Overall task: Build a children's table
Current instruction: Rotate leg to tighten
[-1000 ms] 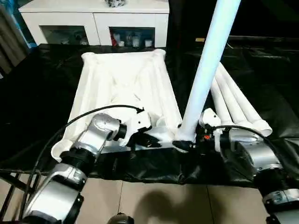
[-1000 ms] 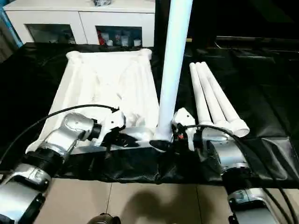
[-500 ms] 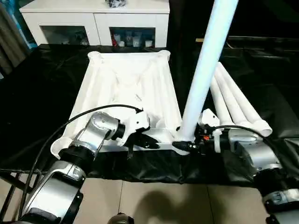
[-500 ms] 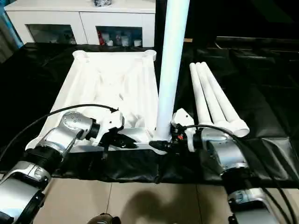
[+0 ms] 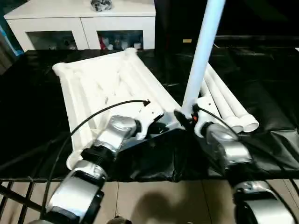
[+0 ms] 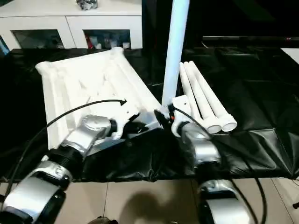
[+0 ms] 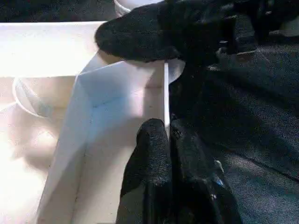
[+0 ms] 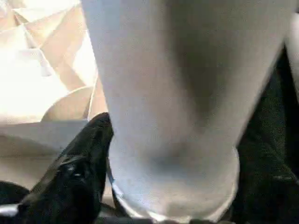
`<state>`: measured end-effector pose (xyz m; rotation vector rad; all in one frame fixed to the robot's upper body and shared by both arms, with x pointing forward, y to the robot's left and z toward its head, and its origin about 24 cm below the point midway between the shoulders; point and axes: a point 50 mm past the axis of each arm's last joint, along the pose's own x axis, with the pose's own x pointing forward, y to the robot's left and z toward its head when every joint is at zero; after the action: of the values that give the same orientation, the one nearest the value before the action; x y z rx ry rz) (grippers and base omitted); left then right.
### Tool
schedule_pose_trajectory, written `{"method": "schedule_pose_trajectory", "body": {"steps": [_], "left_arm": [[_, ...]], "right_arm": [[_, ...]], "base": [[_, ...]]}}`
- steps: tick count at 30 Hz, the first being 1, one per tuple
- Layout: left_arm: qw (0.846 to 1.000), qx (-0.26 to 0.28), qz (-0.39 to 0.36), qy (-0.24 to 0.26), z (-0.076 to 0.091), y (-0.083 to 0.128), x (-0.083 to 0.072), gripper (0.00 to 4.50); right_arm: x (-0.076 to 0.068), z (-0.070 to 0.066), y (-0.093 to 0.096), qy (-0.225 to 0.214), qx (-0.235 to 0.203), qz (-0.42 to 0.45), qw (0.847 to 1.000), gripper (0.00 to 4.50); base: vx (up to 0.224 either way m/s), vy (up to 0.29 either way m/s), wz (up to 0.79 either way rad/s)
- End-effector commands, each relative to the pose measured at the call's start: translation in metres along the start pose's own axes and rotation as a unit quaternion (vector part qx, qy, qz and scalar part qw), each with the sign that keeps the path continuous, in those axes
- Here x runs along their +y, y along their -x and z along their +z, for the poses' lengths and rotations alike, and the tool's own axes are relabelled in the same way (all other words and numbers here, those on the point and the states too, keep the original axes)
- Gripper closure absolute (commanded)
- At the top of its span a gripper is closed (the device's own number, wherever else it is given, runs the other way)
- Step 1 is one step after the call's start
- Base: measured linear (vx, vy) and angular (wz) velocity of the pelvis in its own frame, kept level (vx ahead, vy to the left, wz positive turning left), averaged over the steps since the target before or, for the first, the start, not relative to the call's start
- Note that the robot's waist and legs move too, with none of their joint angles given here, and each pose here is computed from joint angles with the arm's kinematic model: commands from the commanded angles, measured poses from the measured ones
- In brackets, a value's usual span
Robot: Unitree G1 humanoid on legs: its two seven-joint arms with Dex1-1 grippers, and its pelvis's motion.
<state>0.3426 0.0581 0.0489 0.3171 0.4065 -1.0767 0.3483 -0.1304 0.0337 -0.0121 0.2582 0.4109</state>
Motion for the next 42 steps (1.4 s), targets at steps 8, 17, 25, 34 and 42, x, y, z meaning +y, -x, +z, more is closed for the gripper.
{"method": "schedule_pose_trajectory", "body": {"steps": [8, 17, 25, 34, 42], "left_arm": [[0.991, -0.086, -0.085, -0.05, 0.025, 0.001, -0.015, 4.5], [0.983, -0.057, -0.161, -0.069, 0.008, 0.02, -0.009, 4.5], [0.975, -0.032, -0.206, -0.08, -0.001, 0.031, -0.006, 4.5], [0.967, -0.017, -0.238, -0.087, -0.007, 0.037, -0.007, 4.5], [0.982, -0.025, -0.174, -0.064, -0.003, 0.029, -0.002, 4.5]], "right_arm": [[0.023, -0.005, 0.006, 0.029, 0.006, 0.175, 0.984, 0.52], [0.014, -0.006, 0.036, 0.076, 0.043, 0.348, 0.933, 0.52], [0.012, -0.007, 0.047, 0.101, 0.077, 0.415, 0.901, 0.99], [0.014, -0.009, 0.051, 0.091, 0.091, 0.44, 0.889, 1.68], [0.018, -0.011, 0.038, 0.055, 0.065, 0.348, 0.934, 1.73]], "base": [[0.0, 0.0, 0.0], [0.0, 0.0, 0.0], [0.0, 0.0, 0.0], [0.0, 0.0, 0.0], [0.0, 0.0, 0.0]]}}
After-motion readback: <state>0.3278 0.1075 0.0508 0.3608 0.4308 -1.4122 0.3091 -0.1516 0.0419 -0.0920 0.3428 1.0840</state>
